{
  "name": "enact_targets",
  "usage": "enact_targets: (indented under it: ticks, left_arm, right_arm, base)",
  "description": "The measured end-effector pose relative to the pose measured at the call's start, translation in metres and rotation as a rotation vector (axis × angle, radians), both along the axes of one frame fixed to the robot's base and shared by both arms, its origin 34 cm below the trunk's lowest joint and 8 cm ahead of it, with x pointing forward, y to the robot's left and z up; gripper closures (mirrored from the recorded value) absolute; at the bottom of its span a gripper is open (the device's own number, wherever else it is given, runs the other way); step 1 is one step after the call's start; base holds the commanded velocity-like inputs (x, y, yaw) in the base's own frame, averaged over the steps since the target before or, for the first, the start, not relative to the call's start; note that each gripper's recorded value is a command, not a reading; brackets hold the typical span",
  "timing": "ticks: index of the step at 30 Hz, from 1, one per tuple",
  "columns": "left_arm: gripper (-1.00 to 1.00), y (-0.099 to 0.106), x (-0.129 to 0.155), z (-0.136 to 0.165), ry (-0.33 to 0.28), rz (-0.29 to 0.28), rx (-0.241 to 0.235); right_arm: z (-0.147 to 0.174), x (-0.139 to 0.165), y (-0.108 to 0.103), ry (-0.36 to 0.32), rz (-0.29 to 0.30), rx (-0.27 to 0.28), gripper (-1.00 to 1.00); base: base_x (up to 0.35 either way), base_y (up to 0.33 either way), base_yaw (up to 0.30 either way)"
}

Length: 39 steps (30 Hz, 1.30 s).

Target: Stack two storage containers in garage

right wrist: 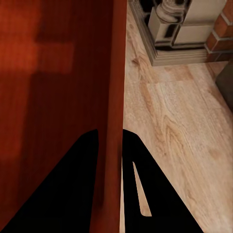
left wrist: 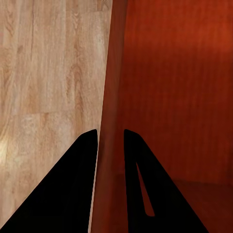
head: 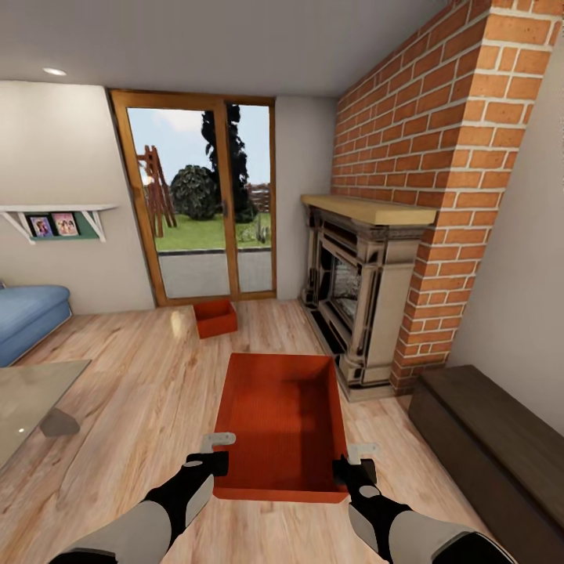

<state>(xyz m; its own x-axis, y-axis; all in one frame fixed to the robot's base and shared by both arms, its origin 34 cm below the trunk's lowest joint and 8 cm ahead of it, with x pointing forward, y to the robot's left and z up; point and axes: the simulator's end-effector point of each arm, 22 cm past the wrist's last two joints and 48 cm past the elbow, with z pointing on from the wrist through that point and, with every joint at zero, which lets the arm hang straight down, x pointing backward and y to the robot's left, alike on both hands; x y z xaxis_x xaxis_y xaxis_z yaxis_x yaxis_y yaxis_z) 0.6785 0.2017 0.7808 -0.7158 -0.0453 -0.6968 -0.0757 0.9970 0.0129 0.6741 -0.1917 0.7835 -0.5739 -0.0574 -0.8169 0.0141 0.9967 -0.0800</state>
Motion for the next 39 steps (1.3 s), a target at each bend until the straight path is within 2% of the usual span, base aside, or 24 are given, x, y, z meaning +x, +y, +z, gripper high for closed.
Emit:
enact_targets:
  ticks: [39]
  left_arm:
    - [1.00, 0.000, 0.009, 0.034, -0.062, 0.000, 0.000]
  right_arm:
    - [0.034, 0.009, 0.000, -0.062, 0.000, 0.000, 1.00]
  base:
    - [0.000, 0.000, 0.000]
